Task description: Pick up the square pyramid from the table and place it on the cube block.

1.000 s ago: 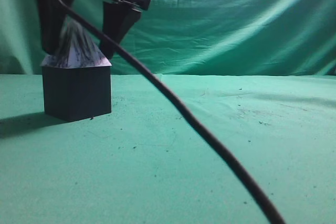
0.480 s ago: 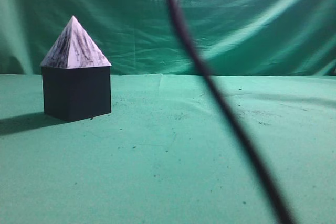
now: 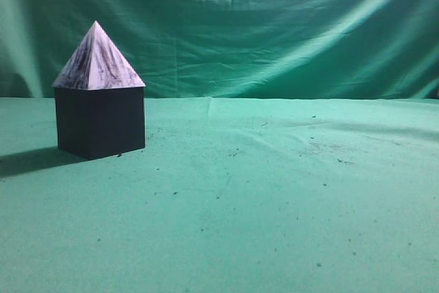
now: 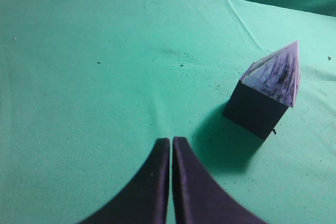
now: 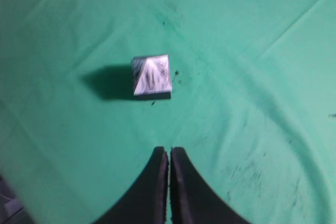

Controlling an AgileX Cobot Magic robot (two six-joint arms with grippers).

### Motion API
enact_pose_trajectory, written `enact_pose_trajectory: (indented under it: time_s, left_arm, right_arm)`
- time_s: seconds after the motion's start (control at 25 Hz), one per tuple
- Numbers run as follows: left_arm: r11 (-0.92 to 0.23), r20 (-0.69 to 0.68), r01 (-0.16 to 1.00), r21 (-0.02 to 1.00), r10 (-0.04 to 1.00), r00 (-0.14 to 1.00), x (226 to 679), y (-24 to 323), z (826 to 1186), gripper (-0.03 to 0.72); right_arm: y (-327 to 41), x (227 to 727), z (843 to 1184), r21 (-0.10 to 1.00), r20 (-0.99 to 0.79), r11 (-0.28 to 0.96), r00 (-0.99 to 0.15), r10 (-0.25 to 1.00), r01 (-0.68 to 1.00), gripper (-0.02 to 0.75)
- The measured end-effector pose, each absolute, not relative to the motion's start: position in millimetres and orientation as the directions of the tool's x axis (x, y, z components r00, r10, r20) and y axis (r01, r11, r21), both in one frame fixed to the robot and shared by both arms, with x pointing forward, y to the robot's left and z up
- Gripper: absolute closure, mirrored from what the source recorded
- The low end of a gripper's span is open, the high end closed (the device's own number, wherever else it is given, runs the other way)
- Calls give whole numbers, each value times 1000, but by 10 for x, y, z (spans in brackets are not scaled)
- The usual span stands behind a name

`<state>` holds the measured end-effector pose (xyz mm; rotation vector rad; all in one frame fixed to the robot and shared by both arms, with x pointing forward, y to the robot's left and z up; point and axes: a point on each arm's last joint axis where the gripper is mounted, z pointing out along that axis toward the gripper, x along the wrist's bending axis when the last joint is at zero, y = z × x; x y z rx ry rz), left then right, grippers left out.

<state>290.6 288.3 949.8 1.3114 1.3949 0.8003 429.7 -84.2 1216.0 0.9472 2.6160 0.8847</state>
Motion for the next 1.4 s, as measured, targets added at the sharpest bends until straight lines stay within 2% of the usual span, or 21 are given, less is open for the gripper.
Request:
enact_pose_trajectory:
  time_s: [0.08, 0.36, 0.6, 0.76, 0.88, 1.04, 1.2, 1.4]
  left_arm:
    - [187, -227, 292, 938, 968, 109, 2906, 2883, 9498, 688]
    - [187, -227, 292, 938, 968, 109, 2906, 2883, 9498, 688]
    - [187, -227, 292, 938, 968, 109, 2906, 2883, 9498, 688]
    - [187, -227, 292, 938, 968, 109, 2906, 2883, 9498, 688]
    - [187, -227, 292, 938, 968, 109, 2906, 2883, 9498, 688]
    - [187, -227, 292, 938, 968, 109, 2906, 2883, 9498, 688]
    - [187, -227, 292, 938, 968, 109, 2906, 2883, 9498, 688]
    - [187, -227, 292, 938, 968, 109, 2906, 2883, 9498, 688]
  right_arm:
    - [-981, 4152, 12080, 610, 17, 601, -767, 641, 516, 738]
    - [-1499, 3624, 11802, 729, 75, 491, -770, 634, 476, 738]
    - [-1867, 3268, 11657, 723, 91, 493, -775, 626, 483, 738]
    - [-2036, 3187, 11605, 833, 28, 408, -764, 645, 375, 738]
    - [-2185, 3134, 11453, 915, 5, 292, -732, 682, 278, 738]
    - [-2431, 3145, 11059, 966, 9, 146, -588, 809, 215, 738]
    - [-2675, 3108, 10633, 977, 81, 0, -374, 924, 212, 738]
    - [-2873, 2972, 10127, 985, 10, 20, -178, 984, 169, 738]
